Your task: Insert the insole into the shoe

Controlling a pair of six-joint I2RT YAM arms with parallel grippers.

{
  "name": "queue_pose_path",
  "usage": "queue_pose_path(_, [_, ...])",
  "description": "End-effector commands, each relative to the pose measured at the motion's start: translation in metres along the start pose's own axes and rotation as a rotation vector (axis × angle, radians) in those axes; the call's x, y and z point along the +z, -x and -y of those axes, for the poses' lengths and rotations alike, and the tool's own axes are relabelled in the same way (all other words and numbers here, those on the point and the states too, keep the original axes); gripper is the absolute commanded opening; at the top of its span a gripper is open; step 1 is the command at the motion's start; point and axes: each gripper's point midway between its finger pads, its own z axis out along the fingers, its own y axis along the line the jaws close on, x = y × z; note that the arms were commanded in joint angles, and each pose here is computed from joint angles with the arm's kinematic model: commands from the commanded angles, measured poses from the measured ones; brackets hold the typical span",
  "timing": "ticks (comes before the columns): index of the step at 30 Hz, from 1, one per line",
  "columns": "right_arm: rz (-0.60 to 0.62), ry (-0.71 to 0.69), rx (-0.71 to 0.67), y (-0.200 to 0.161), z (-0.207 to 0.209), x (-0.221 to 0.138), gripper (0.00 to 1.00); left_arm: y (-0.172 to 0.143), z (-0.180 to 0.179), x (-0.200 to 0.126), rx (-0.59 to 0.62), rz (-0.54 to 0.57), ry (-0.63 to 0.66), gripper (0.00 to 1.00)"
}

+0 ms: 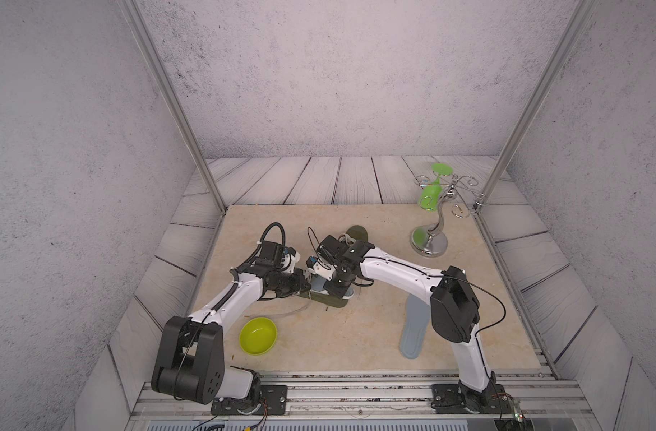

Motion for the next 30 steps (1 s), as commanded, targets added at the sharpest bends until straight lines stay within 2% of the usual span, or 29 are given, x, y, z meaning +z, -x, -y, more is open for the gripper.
queue_pose_path(1, [0.149,0.031,0.019,0.038,-0.002,0.007,0.28,-0.004,0.018,-0.002,0.044,-0.013,-0.102,0.00])
queue_pose_path(7, [0.167,0.084,0.043,0.044,-0.008,0.021,0.28,-0.002,0.018,-0.002,0.057,-0.018,-0.110,0.00])
queue_pose_path(17, [0.186,0.089,0.048,0.052,0.009,0.037,0.28,-0.001,0.013,-0.001,0.060,-0.027,-0.116,0.00])
queue_pose_path(30, [0.200,0.096,0.045,0.068,0.011,0.043,0.28,0.003,0.007,0.003,0.052,-0.058,-0.117,0.00])
